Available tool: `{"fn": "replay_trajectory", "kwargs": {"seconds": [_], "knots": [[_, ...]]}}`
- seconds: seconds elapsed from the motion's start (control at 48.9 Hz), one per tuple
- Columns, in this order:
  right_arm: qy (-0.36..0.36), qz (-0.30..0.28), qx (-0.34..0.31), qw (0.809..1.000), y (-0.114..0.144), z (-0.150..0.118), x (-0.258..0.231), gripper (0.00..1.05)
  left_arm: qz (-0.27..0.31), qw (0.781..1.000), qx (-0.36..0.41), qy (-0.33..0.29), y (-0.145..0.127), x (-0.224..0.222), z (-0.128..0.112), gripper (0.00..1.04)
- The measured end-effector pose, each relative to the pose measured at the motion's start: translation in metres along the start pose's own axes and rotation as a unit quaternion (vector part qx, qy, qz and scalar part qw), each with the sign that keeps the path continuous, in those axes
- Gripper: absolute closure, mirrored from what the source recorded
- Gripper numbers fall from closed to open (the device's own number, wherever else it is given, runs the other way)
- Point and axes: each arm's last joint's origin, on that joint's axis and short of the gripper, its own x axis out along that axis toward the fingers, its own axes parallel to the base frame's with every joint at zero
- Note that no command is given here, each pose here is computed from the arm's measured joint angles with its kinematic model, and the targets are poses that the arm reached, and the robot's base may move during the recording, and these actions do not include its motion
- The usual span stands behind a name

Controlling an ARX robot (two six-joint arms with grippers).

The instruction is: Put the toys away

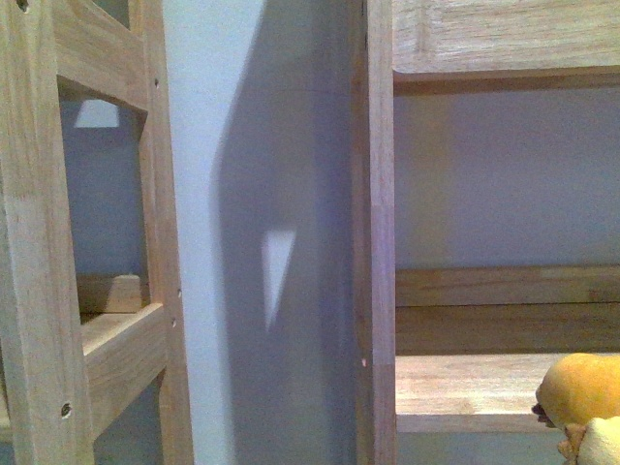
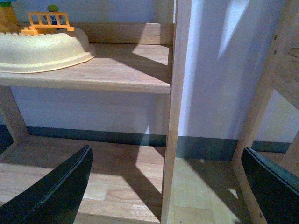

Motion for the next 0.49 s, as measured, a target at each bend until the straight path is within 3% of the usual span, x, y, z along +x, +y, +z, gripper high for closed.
{"fn": "replay_trajectory", "kwargs": {"seconds": [0.348,0.491], "knots": [[0.000,0.000,0.000,1.000,0.000,0.000,0.000,0.97,0.000,1.000,0.000,0.000,0.000,0.000,0.000,0.06],[0.007,-0.057,-0.031,0.998,-0.003,0.013,0.002,0.97,0.000,1.000,0.000,0.000,0.000,0.000,0.000,0.06]]}}
